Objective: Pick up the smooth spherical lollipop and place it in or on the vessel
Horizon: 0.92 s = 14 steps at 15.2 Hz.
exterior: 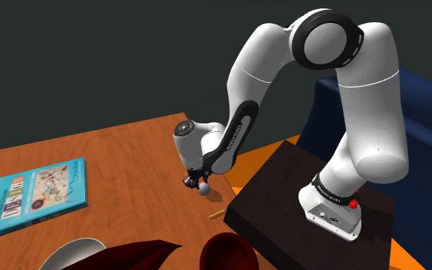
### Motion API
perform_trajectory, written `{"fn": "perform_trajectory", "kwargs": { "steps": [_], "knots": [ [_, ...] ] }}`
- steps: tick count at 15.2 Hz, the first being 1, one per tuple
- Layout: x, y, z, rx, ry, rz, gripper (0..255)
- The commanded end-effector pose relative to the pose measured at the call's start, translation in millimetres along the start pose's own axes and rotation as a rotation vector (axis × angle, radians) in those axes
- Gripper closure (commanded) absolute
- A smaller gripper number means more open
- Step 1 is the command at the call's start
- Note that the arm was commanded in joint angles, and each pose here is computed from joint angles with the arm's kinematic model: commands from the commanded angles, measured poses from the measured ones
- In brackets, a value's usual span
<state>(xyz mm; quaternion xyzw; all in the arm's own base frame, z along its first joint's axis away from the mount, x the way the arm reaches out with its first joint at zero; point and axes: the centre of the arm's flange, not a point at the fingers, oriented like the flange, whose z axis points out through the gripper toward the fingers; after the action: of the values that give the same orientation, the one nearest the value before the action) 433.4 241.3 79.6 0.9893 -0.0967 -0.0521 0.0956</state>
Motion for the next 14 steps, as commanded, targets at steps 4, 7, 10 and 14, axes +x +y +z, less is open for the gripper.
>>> {"fn": "perform_trajectory", "kwargs": {
  "steps": [4,7,10,14],
  "knots": [
    [-2,3,1,-0.012,-0.013,0.000,255],
    [-3,7,-15,-0.012,-0.013,0.000,255],
    [-3,7,-21,-0.012,-0.012,0.000,255],
    [-84,15,12,0.043,0.391,0.073,0]
  ]
}}
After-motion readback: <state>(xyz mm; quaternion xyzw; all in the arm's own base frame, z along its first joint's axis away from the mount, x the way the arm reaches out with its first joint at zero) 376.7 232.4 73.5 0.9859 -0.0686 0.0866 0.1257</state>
